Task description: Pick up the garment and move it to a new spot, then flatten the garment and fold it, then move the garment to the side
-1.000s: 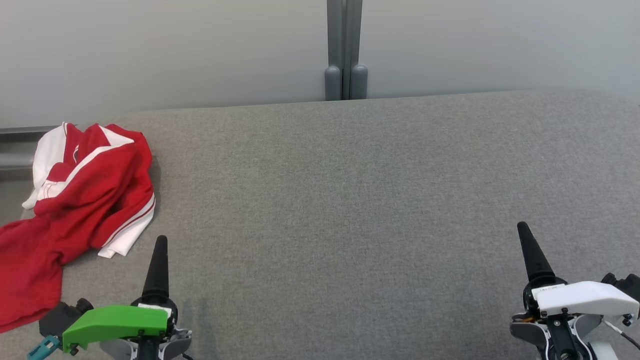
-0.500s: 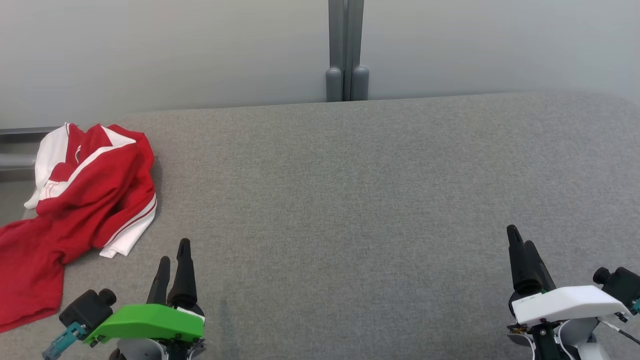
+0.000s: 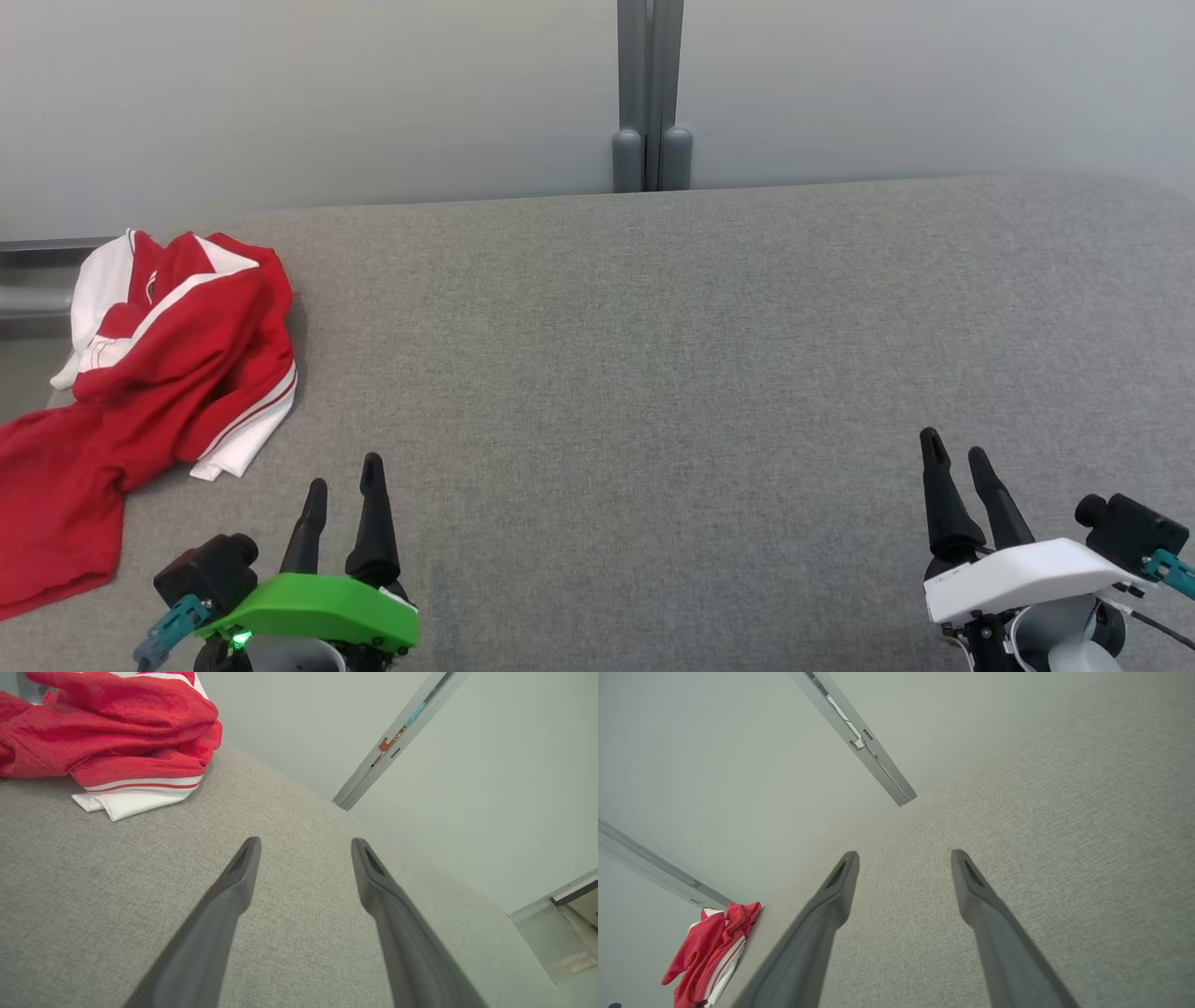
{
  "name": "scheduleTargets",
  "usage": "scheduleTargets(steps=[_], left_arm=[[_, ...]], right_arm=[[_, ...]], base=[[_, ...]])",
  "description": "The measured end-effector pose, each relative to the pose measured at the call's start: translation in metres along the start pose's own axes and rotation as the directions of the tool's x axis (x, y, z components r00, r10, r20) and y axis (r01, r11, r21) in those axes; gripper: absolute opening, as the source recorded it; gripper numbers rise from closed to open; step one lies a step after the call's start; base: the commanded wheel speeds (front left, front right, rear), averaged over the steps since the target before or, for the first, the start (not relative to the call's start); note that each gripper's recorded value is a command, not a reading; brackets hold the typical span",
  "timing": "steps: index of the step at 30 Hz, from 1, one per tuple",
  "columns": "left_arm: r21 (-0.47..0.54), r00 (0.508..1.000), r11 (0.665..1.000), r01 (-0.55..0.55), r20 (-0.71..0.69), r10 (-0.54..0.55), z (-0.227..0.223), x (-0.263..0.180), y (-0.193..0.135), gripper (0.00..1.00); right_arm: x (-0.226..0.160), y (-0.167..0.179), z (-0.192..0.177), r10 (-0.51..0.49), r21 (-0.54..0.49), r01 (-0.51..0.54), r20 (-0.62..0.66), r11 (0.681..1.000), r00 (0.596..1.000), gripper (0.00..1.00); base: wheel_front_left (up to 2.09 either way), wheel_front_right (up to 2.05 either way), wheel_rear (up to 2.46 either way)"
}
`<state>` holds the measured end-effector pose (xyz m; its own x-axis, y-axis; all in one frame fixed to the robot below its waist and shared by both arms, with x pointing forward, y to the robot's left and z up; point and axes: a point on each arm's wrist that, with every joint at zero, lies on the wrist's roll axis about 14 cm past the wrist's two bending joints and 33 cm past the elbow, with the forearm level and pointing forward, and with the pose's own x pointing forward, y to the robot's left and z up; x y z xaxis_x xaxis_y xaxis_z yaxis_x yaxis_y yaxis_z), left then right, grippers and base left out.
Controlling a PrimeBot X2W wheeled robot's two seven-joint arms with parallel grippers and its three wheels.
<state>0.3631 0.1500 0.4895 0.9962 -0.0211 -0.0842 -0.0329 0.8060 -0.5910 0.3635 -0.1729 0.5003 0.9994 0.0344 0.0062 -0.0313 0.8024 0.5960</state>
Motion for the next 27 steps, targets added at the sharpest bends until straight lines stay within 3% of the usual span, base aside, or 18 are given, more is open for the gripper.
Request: scheduleTargets(steps=[12,27], left_arm=[[0.151,1.000,0.988,0.010,0.020,-0.013,-0.001,-0.003,-0.005,1.00],[0.294,0.999,0.956,0.015,0.028,-0.025,-0.008,-0.006,-0.007,1.00]], right_arm=[[0.000,0.008,-0.003,0.036,-0.147,-0.035,-0.001,0.989,0.999,1.00],[0.000,0.013,-0.006,0.070,-0.317,-0.069,-0.008,0.946,0.998,1.00]], base=[[0.00,0.00,0.00],[0.00,0.00,0.00]])
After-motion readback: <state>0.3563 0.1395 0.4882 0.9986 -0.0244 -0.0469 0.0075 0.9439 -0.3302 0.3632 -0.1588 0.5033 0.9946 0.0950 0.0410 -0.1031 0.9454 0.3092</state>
